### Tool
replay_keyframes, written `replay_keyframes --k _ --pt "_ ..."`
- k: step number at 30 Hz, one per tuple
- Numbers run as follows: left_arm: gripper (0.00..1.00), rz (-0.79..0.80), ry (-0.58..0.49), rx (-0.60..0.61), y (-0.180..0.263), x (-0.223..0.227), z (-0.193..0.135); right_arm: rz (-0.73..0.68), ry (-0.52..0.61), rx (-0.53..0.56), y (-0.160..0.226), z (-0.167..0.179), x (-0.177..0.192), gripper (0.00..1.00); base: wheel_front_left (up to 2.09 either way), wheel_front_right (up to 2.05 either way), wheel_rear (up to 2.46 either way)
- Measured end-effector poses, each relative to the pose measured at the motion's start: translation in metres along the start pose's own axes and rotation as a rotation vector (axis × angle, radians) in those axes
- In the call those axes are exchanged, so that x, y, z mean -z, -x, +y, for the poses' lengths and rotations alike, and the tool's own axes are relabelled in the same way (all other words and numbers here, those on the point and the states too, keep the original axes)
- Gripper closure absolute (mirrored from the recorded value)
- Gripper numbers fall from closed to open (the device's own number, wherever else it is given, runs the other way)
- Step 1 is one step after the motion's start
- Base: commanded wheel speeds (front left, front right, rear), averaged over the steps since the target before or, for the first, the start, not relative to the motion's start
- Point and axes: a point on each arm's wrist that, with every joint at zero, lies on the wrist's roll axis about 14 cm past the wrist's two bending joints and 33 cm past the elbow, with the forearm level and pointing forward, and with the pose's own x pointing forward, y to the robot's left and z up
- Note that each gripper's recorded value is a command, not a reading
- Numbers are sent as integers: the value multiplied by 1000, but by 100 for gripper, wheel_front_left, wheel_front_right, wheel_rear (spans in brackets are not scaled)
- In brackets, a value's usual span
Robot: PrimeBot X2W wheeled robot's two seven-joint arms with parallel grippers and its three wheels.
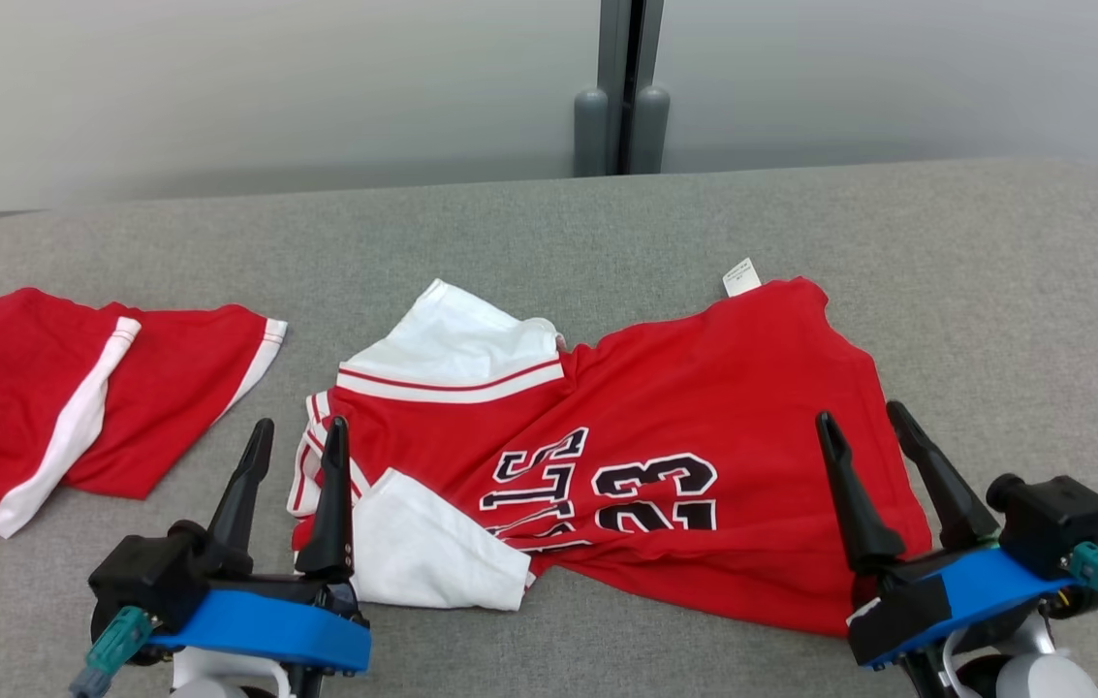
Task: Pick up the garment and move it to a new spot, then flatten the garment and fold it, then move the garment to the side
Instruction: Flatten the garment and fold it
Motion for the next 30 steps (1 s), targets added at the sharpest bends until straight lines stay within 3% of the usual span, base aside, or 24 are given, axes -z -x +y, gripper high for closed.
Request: replay_keyframes --k 8,17,22,30 --pt "0 -14 -123 -40 0 5 18 58 -7 60 23 -16 9 0 0 0 0" --pt "0 13 -119 -147 11 18 48 191 1 133 34 -40 30 0 0 0 0" --pt "0 26 -122 -151 6 23 53 270 39 130 -1 -45 23 0 0 0 0" --pt "0 19 -126 -156 -8 23 63 549 92 141 -53 -69 52 0 0 0 0"
